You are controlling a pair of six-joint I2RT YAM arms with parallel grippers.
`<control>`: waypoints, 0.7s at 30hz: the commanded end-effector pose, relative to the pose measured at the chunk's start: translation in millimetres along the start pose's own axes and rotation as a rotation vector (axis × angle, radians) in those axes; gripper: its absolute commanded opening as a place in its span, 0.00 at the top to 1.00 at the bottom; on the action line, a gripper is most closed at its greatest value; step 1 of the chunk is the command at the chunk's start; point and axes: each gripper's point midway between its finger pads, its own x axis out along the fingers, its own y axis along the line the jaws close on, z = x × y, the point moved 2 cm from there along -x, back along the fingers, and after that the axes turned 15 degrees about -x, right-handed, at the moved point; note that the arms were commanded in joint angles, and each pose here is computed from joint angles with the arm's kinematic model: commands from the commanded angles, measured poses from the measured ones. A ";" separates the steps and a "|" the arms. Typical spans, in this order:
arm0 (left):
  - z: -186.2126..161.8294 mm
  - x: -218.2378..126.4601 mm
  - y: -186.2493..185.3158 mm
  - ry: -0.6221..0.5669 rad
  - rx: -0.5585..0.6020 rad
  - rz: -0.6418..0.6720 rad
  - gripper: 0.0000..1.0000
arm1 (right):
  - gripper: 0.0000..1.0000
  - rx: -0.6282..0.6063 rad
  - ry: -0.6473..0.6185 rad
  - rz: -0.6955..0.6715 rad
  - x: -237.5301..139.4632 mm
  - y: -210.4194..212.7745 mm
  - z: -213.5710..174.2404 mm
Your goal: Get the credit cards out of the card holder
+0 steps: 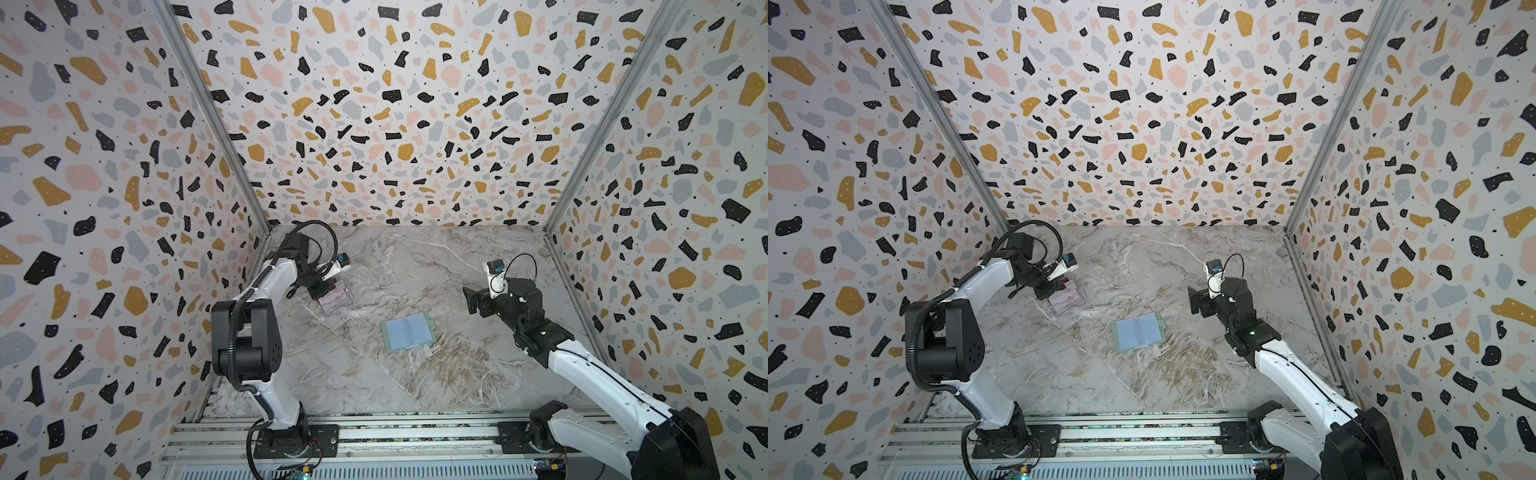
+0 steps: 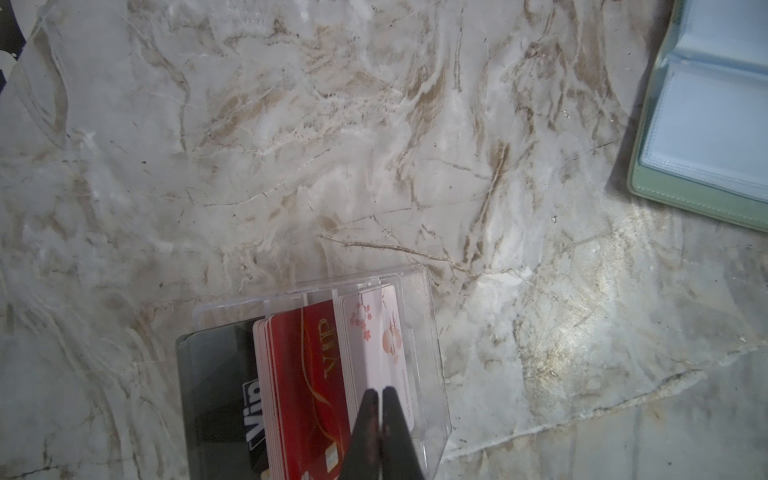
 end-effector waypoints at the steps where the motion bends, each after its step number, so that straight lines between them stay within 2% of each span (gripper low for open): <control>1: -3.3 4.3 -1.8 0.005 -0.007 -0.032 1.00 | 0.01 -0.001 -0.051 -0.010 -6.1 -5.1 15.9; 21: -19.6 27.0 -4.0 0.030 -0.071 -0.052 1.00 | 0.01 0.002 -0.055 -0.004 -7.8 -3.9 15.2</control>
